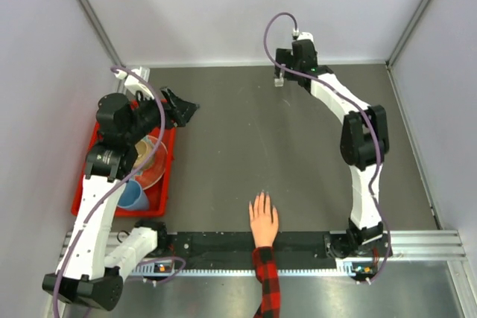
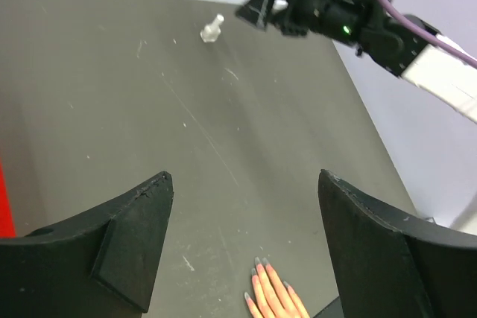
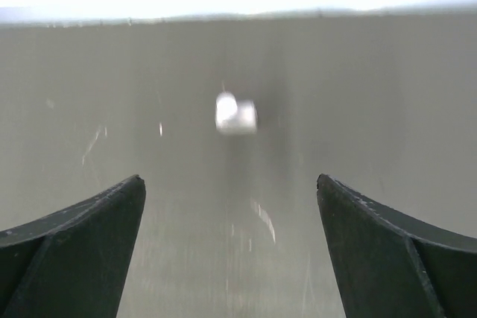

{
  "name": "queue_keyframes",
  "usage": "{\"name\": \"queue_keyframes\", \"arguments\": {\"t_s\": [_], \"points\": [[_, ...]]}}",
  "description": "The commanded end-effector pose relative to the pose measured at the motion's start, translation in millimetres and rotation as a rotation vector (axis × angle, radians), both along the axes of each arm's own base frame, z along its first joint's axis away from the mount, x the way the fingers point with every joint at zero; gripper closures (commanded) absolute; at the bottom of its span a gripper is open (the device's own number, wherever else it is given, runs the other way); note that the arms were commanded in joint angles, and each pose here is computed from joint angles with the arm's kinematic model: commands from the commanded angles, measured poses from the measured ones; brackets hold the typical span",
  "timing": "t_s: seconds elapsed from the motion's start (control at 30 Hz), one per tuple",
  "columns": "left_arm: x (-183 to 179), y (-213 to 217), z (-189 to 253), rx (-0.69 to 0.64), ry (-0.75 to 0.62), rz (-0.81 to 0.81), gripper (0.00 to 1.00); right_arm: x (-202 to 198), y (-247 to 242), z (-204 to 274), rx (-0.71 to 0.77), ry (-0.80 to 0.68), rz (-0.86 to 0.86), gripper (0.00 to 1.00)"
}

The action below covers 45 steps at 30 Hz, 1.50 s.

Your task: Paint the nails

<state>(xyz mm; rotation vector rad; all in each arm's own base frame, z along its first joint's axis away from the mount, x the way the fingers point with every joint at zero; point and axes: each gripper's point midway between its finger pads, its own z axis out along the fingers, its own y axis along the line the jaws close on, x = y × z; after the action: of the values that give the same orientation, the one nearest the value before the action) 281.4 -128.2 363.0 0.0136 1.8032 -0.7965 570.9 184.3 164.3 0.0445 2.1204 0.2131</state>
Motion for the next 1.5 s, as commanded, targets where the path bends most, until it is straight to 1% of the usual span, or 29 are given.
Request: {"name": "queue_keyframes", "arguments": {"t_s": [0.0,0.03,0.17,0.2,0.27,0.3,0.33,0.37,0.43,0.5,0.67,0.77,0.8,1.0,1.07,1.1,1.17,1.2,1.23,1.27,1.33,1.37,1.4,1.43,1.47], "points": [[3,-10,3,-0.038,-0.037,-0.055,0.19,43,11,17,-0.077,-0.123,0.088,0.09],[6,-10,0,-0.038,-0.032,-0.052,0.19,53,11,10,-0.109,-0.128,0.097,0.12],[12,-12,-7,-0.046,-0.013,-0.061,0.22,72,14,-8,-0.173,-0.147,0.131,0.22],[13,-14,-7,-0.048,-0.014,-0.07,0.22,75,17,-7,-0.177,-0.16,0.142,0.29],[15,-16,-8,-0.054,-0.009,-0.075,0.22,80,16,-20,-0.195,-0.156,0.147,0.31],[17,-16,-10,-0.056,-0.003,-0.075,0.22,83,18,-19,-0.198,-0.161,0.148,0.37],[18,-17,-10,-0.061,-0.005,-0.08,0.23,84,18,-22,-0.202,-0.157,0.148,0.4],[19,-18,-11,-0.064,-0.003,-0.084,0.23,85,18,-33,-0.206,-0.14,0.15,0.42],[21,-20,-12,-0.076,0.0,-0.09,0.23,86,18,-35,-0.21,-0.133,0.147,0.43],[22,-22,-13,-0.088,0.01,-0.096,0.23,85,16,-40,-0.239,-0.132,0.165,0.5],[23,-25,-16,-0.101,0.018,-0.115,0.24,87,20,-45,-0.24,-0.138,0.181,0.61],[24,-25,-18,-0.102,0.023,-0.115,0.24,88,22,-47,-0.239,-0.138,0.185,0.65],[23,-26,-17,-0.104,0.021,-0.118,0.24,89,21,-49,-0.239,-0.135,0.185,0.69],[21,-28,-20,-0.104,0.034,-0.136,0.24,89,24,-54,-0.249,-0.124,0.198,0.7],[21,-28,-21,-0.105,0.038,-0.138,0.24,89,24,-55,-0.251,-0.122,0.199,0.75],[22,-29,-22,-0.106,0.043,-0.138,0.24,89,24,-53,-0.253,-0.127,0.2,0.83],[22,-29,-25,-0.105,0.049,-0.142,0.24,88,25,-44,-0.257,-0.136,0.207,0.93],[23,-30,-28,-0.103,0.057,-0.147,0.24,86,25,-37,-0.267,-0.131,0.213,1.0],[22,-32,-31,-0.103,0.064,-0.16,0.26,84,25,-27,-0.278,-0.135,0.211,1.0],[24,-33,-35,-0.101,0.075,-0.166,0.28,80,24,-4,-0.283,-0.162,0.205,1.0],[24,-38,-39,-0.092,0.064,-0.191,0.31,68,16,17,-0.313,-0.155,0.174,1.0],[25,-41,-43,-0.086,0.062,-0.203,0.32,61,13,26,-0.305,-0.149,0.166,1.0],[26,-44,-45,-0.068,0.042,-0.213,0.33,47,10,56,-0.265,-0.166,0.146,1.0],[22,-53,-53,-0.056,0.037,-0.244,0.34,34,9,60,-0.248,-0.128,0.158,1.0],[25,-59,-50,-0.041,-0.015,-0.252,0.35,20,7,63,-0.236,-0.103,0.17,1.0]]}}
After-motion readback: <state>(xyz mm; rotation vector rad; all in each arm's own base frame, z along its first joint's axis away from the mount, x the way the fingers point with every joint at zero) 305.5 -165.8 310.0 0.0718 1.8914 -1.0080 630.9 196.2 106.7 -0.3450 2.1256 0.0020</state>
